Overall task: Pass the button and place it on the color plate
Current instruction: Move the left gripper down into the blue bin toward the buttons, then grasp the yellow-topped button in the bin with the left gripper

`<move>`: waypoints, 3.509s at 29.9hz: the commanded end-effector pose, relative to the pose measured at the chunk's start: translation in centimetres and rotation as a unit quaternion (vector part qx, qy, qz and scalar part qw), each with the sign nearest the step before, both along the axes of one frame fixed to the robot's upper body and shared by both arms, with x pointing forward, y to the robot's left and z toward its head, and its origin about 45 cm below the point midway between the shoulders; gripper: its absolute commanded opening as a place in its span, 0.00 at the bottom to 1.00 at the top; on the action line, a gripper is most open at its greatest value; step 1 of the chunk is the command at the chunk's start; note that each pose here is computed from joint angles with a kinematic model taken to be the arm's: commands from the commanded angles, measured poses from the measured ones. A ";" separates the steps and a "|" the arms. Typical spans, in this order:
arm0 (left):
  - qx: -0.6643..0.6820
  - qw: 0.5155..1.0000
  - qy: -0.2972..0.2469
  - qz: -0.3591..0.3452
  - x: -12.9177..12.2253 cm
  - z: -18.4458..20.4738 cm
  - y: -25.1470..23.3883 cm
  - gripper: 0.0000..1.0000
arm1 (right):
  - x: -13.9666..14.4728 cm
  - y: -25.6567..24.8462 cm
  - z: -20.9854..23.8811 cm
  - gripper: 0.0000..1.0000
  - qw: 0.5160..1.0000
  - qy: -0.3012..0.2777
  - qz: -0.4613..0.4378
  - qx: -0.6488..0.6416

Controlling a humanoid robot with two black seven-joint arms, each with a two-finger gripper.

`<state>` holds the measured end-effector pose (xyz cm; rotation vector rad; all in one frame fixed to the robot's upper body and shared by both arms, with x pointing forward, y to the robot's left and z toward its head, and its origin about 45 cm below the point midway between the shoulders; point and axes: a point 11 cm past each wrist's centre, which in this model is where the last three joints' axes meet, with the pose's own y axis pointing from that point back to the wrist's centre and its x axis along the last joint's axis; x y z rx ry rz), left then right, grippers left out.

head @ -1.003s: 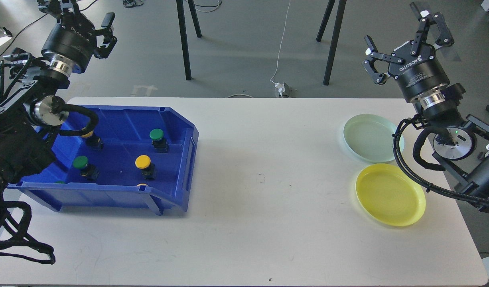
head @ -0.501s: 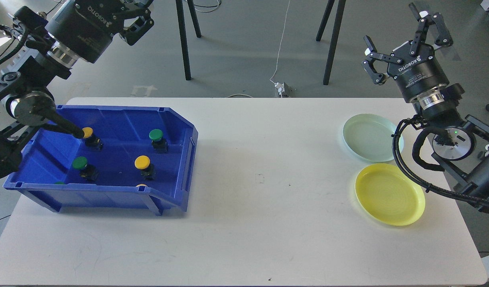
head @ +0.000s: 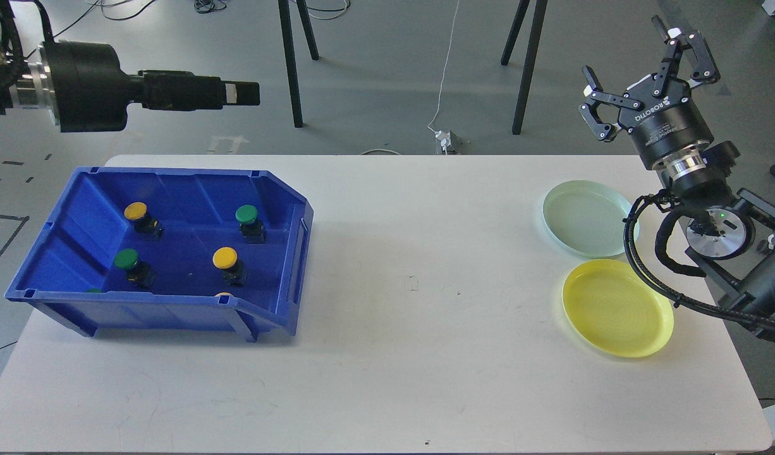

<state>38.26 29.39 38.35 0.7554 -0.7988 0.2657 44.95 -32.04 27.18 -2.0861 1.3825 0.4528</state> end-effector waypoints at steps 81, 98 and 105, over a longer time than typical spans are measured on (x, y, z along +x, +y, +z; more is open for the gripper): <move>0.300 0.942 0.149 0.000 1.8 -22.7 3.8 0.89 | -1.0 -4.6 -2.6 0.99 0.998 0.034 -0.051 -0.032; 0.295 0.942 0.159 0.001 1.2 -23.6 3.9 0.64 | -1.2 -4.7 -2.9 0.99 0.997 0.038 -0.051 -0.032; 0.287 0.945 0.156 0.003 1.5 -23.3 3.6 0.64 | -1.4 -5.0 -3.3 0.99 0.997 0.042 -0.054 -0.033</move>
